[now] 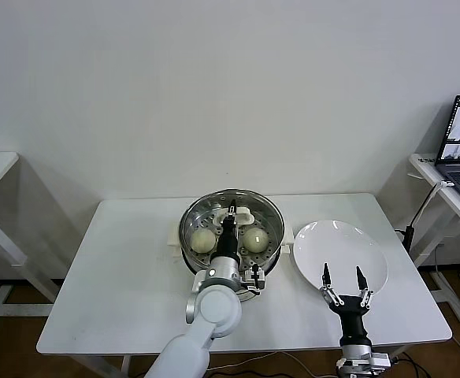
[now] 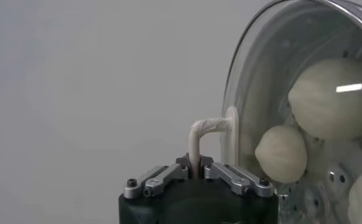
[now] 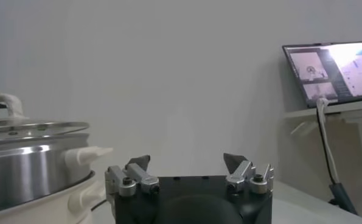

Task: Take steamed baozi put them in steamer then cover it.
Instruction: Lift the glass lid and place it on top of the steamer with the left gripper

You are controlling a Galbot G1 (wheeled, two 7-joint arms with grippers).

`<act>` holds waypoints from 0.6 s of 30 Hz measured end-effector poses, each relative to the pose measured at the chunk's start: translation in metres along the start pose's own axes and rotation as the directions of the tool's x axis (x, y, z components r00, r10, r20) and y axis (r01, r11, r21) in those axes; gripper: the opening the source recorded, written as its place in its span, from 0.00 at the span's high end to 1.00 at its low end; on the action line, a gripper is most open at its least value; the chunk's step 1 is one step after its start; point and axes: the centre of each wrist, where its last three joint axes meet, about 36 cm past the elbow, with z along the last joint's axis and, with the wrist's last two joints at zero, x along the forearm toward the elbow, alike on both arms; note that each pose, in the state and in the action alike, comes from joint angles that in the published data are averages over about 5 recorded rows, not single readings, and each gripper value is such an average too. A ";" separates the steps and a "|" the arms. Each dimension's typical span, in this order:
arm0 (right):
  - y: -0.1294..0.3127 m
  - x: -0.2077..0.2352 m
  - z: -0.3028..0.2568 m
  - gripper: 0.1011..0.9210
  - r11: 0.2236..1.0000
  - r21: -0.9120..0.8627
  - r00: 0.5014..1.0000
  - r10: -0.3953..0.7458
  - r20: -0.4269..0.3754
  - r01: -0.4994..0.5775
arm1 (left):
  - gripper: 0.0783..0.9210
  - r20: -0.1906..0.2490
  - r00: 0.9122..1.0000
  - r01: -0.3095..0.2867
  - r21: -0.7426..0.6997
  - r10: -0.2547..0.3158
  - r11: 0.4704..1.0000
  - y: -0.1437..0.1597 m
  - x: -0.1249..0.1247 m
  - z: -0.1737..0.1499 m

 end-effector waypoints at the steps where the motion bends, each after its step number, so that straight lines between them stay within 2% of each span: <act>1: 0.000 0.000 0.000 0.12 1.000 0.000 1.000 0.000 0.000 0.000 | 0.86 0.000 1.000 0.000 -0.001 0.000 1.000 -0.001 0.000 0.000; 18: 0.002 0.001 0.001 0.12 1.000 0.000 1.000 -0.004 0.000 0.004 | 0.86 0.003 1.000 -0.009 -0.017 0.009 1.000 -0.006 -0.001 0.002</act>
